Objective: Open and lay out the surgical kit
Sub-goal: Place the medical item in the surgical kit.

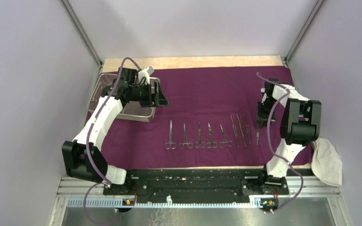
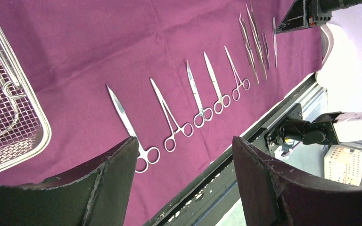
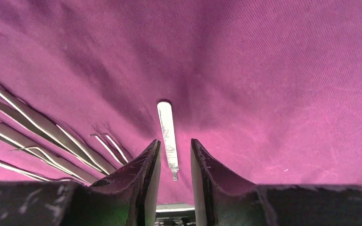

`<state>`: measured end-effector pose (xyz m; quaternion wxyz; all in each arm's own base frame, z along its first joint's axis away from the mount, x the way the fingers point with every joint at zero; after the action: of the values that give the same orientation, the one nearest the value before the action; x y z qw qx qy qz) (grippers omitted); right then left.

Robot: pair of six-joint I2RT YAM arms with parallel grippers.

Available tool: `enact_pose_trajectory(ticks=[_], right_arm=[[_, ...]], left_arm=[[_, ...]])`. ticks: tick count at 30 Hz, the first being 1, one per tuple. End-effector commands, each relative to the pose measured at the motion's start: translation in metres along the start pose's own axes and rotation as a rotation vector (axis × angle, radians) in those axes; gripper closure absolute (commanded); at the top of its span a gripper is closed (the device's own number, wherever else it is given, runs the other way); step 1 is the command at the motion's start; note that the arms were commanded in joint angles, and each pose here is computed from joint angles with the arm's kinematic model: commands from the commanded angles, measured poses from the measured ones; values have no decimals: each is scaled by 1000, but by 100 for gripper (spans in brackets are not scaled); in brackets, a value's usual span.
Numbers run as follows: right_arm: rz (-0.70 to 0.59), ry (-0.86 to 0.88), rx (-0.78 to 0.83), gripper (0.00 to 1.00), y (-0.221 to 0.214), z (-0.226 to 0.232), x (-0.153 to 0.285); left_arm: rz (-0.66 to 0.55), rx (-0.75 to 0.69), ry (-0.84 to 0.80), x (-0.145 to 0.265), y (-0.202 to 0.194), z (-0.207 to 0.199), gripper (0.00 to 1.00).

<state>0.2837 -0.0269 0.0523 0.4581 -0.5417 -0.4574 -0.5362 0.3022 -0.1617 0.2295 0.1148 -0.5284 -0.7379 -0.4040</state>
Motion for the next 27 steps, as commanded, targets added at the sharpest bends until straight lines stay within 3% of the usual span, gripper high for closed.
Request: enact_pose_trajectory(ticks=[1,15,19,27], right_arm=[[-41,56,60,71,21,1,-2],[-8,33,110,80,8,-5,-20],[-25,17,115,87,8,-8,-15],[-80,27,172,91,18,-7,-4]], left_arm=[[-27,-21,-19,11,0,-8,21],[-29,0,-16,15,-1,-6,21],[-26,5,-24,15,-2,-7,21],[-22,7,-46,14,-2,-9,20]])
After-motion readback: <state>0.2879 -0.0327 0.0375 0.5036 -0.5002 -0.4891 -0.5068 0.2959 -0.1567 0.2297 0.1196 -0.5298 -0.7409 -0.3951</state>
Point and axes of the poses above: each gripper's point midway between its finger pads, its own x axis back along the fingers, its own z axis along the line the jaws close on, y = z × x, the point moved 2 cm from there along x, back along the fingers, and after that the axes turned 5 degrees about x, right-handed, at the moved point
